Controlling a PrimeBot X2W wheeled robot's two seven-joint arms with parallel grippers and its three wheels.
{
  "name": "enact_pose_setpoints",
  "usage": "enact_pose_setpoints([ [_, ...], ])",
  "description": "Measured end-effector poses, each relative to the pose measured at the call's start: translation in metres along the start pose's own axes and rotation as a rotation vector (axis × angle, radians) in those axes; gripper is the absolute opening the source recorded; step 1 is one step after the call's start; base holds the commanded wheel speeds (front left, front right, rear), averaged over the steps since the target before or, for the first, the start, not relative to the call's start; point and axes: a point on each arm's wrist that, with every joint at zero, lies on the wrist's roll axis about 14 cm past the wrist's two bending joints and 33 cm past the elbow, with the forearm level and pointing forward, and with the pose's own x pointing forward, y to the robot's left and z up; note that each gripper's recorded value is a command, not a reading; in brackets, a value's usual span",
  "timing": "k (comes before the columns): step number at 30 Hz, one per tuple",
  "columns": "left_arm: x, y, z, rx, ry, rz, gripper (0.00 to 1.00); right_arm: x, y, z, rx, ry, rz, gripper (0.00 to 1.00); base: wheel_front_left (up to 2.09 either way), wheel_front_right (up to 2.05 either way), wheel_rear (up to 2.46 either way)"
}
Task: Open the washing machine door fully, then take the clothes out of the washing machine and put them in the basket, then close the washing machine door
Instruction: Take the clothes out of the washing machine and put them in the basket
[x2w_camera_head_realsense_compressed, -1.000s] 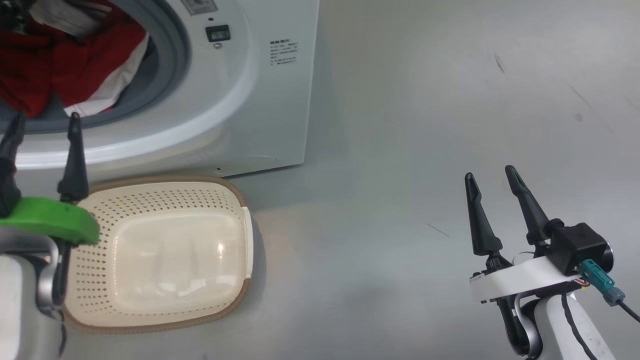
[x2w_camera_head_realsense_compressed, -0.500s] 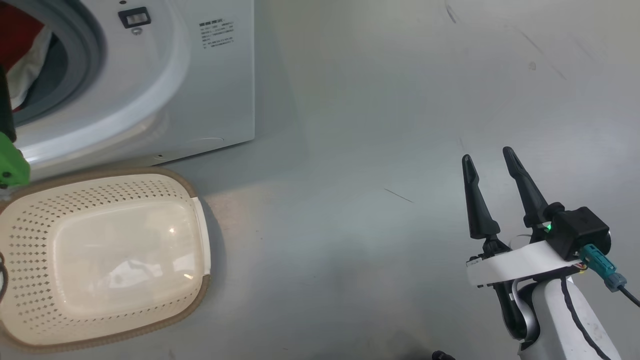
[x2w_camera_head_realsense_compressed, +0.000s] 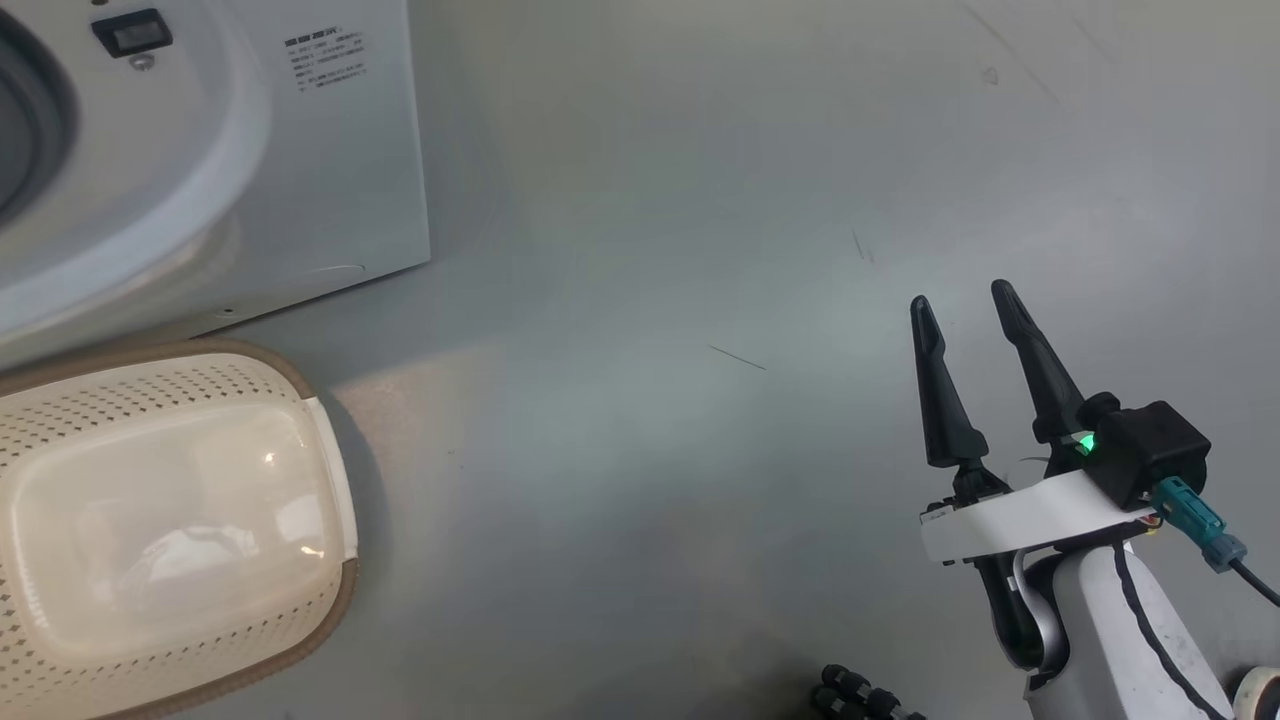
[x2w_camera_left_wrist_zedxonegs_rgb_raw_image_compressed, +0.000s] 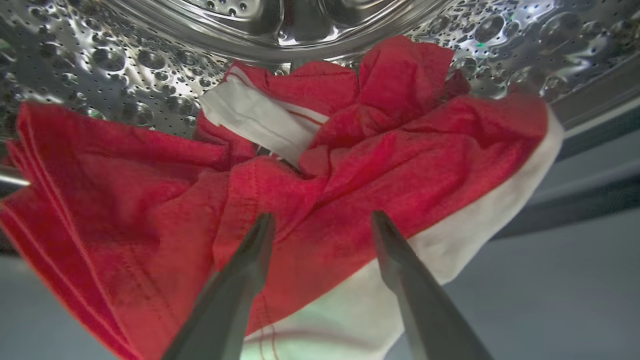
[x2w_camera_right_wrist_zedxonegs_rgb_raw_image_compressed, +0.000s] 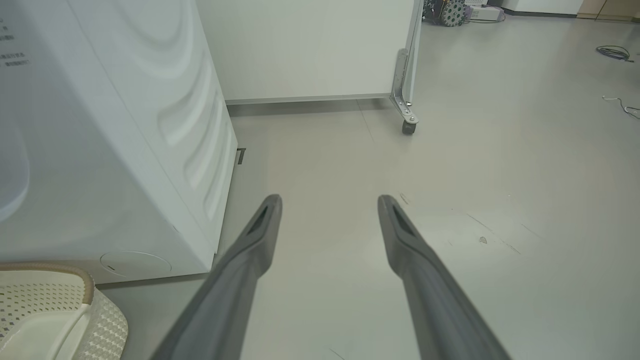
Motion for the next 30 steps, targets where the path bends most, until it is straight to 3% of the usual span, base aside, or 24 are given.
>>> enact_pose_setpoints([
  [9, 0.018, -0.017, -0.01, -0.02, 0.069, -0.043, 1.0, -0.004, -0.011, -0.002, -0.003, 0.011, -0.035, 1.0, 0.0, 0.0, 0.0],
  [22, 0.026, -0.014, -0.012, -0.008, 0.138, -0.036, 1.0, -0.003, -0.01, -0.001, -0.003, 0.006, -0.035, 1.0, 0.0, 0.0, 0.0],
  [23, 0.026, -0.015, -0.011, -0.005, 0.14, -0.039, 0.93, -0.003, -0.01, -0.001, -0.003, 0.006, -0.035, 1.0, 0.0, 0.0, 0.0],
  [24, 0.026, -0.015, -0.011, -0.002, 0.141, -0.039, 0.35, -0.003, -0.01, -0.001, -0.003, 0.006, -0.034, 1.0, 0.0, 0.0, 0.0],
  [25, 0.026, -0.015, -0.011, 0.001, 0.141, -0.039, 0.0, -0.003, -0.01, -0.001, -0.002, 0.006, -0.033, 1.0, 0.0, 0.0, 0.0],
  [30, 0.026, -0.018, -0.015, 0.022, 0.148, -0.049, 0.0, -0.002, -0.008, 0.0, -0.001, 0.003, -0.029, 1.0, 0.0, 0.0, 0.0],
])
